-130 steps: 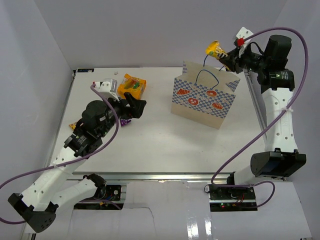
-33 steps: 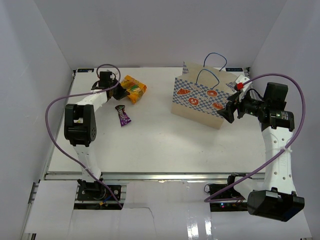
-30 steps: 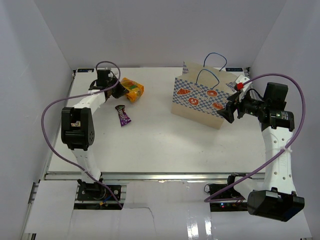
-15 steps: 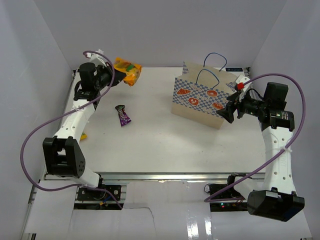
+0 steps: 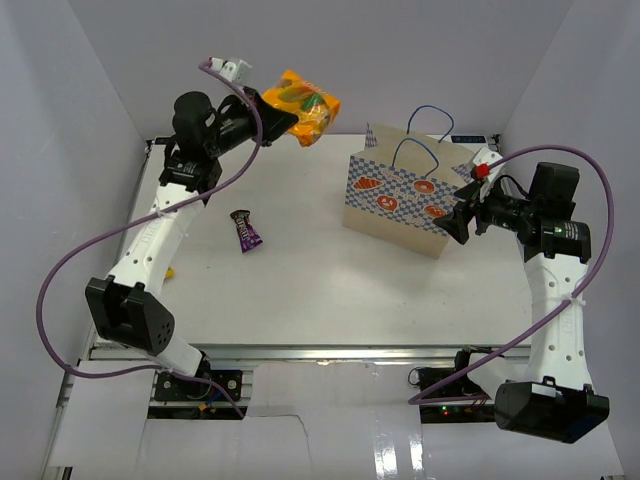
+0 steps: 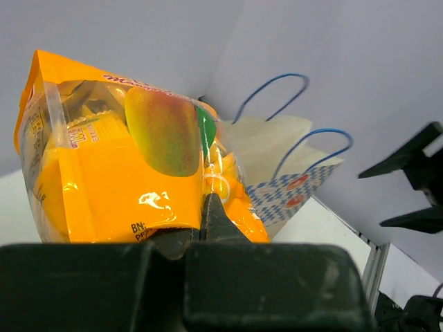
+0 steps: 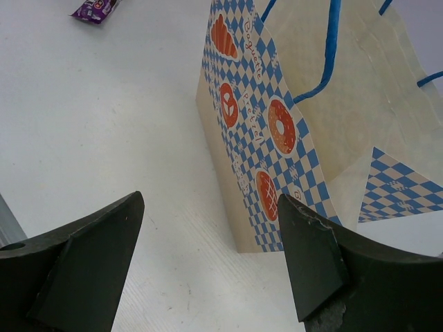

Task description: Place the snacks into the paper bag

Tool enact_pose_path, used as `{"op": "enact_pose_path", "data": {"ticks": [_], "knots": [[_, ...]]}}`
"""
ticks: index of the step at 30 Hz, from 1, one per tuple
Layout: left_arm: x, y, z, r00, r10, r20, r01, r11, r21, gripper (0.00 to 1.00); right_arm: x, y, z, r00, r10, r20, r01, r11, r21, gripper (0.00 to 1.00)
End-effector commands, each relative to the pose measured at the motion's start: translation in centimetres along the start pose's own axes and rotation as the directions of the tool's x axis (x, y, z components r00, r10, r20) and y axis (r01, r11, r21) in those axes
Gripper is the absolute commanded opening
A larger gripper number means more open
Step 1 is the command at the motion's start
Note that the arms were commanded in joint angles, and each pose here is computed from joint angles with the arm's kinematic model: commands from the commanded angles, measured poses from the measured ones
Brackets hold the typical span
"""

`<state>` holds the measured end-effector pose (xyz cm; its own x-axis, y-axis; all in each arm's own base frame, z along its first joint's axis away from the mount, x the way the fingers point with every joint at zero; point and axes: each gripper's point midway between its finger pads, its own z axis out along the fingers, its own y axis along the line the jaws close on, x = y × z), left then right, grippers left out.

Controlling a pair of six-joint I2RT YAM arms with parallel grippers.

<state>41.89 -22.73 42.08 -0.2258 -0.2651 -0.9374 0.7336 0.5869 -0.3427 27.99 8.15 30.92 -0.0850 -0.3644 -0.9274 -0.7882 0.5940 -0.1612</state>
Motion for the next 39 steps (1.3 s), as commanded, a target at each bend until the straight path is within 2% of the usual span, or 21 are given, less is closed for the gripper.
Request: {"op": "enact_pose_path", "data": {"ticks": [1, 5, 10, 19, 25, 31, 39], "knots": [[-6.3, -7.2, 0.6, 0.963, 0.214, 0.167, -0.242, 0.954, 0.178, 0.00, -2.3, -0.3, -0.8, 0.997, -0.060, 0.050, 0.059, 0.998, 0.025, 0.84], [-5.7, -9.1, 3.4, 0.955, 0.249, 0.159, -0.282, 0.928, 0.244, 0.00, -2.2, -0.3, -1.0, 0.997, -0.063, 0.046, 0.062, 0.997, 0.036, 0.84], [-5.6, -12.3, 5.9, 0.912, 0.353, 0.207, -0.404, 0.860, 0.312, 0.00, -2.9, -0.2, -1.3, 0.996, -0.061, 0.063, 0.059, 0.997, 0.040, 0.84], [-4.1, -12.4, 10.0, 0.872, 0.434, 0.227, -0.488, 0.806, 0.335, 0.00, -4.0, -0.3, -1.8, 0.994, -0.070, 0.085, 0.065, 0.996, 0.052, 0.84], [-2.8, -13.1, 10.6, 0.834, 0.493, 0.247, -0.552, 0.743, 0.379, 0.00, -4.6, -0.5, -2.0, 0.991, -0.086, 0.098, 0.079, 0.995, 0.067, 0.84], [-1.1, -13.2, 10.0, 0.824, 0.528, 0.206, -0.562, 0.717, 0.412, 0.00, -4.6, -0.7, -1.9, 0.991, -0.076, 0.107, 0.069, 0.995, 0.067, 0.84], [-0.4, -13.5, 9.5, 0.787, 0.579, 0.215, -0.608, 0.665, 0.434, 0.00, -4.8, -0.9, -1.7, 0.990, -0.074, 0.116, 0.066, 0.995, 0.069, 0.84]]}}
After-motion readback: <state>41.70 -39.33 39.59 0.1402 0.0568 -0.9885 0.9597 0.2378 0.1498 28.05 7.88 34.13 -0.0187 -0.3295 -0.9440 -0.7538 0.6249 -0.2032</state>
